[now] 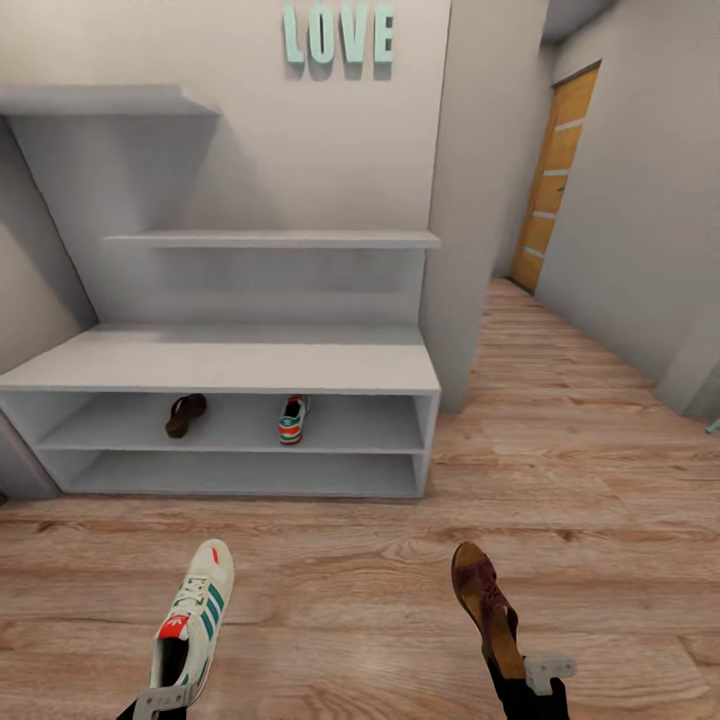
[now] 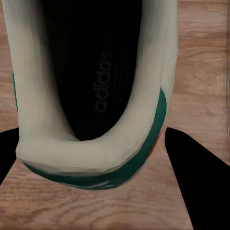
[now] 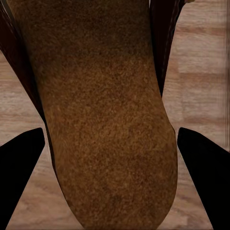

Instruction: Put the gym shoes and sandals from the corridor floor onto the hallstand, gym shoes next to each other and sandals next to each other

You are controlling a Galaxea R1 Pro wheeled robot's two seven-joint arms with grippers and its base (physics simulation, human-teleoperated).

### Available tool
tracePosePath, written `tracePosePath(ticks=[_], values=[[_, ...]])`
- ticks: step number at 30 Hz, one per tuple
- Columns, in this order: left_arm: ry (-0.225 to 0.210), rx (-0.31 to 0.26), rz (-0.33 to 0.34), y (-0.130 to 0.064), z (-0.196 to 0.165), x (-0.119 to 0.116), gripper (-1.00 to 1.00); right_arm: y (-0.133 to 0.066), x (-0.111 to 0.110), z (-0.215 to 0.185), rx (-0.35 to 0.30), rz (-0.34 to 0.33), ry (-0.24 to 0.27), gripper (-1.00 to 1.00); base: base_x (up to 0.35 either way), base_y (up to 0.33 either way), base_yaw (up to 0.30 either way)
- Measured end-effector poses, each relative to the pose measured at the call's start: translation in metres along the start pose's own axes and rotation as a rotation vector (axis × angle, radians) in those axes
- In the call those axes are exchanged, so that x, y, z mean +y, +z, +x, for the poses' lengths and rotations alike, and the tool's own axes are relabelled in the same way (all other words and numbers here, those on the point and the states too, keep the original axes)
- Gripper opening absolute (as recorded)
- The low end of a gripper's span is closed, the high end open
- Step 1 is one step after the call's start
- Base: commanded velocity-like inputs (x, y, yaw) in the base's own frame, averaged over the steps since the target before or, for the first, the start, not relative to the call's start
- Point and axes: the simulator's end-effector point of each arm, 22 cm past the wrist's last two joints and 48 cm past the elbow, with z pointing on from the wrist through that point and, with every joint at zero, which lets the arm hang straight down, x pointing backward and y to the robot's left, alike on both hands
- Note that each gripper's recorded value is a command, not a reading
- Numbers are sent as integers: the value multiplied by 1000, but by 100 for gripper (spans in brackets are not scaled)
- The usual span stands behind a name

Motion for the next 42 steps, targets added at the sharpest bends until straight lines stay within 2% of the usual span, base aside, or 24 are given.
tracePosePath(ticks=[6, 13, 18, 23, 25, 28, 31, 36, 42], values=[[0, 1, -1, 0, 0, 1, -100, 0, -1, -1, -1, 0, 0, -100, -1, -204, 0], [-1, 5, 14, 4, -5, -5, -100, 0, -7, -3, -5, 11, -2, -100, 0, -23, 0], [6, 13, 24, 9, -11, -9, -100, -3, -33, -5, -6, 44, -18, -100, 0, -1, 0], [1, 45, 55, 31, -38, -30, -100, -7, -57, -6, -4, 72, -36, -100, 0, 0, 0], [-5, 68, 76, 40, -50, -45, -100, -9, -69, -7, -5, 99, -38, -100, 0, 0, 0], [-9, 91, 105, 53, -72, -65, -100, -11, -86, -8, -6, 153, -35, -100, 0, 0, 0], [3, 116, 135, 68, -106, -84, -100, -16, -107, -9, -8, 236, -23, -100, 0, 0, 0], [31, 156, 171, 83, -154, -109, -100, -19, -121, -9, -9, 294, -14, -100, 0, 0, 0], [37, 188, 207, 90, -207, -144, -100, -21, -124, -8, -7, 307, -12, -100, 0, 0, 0]])
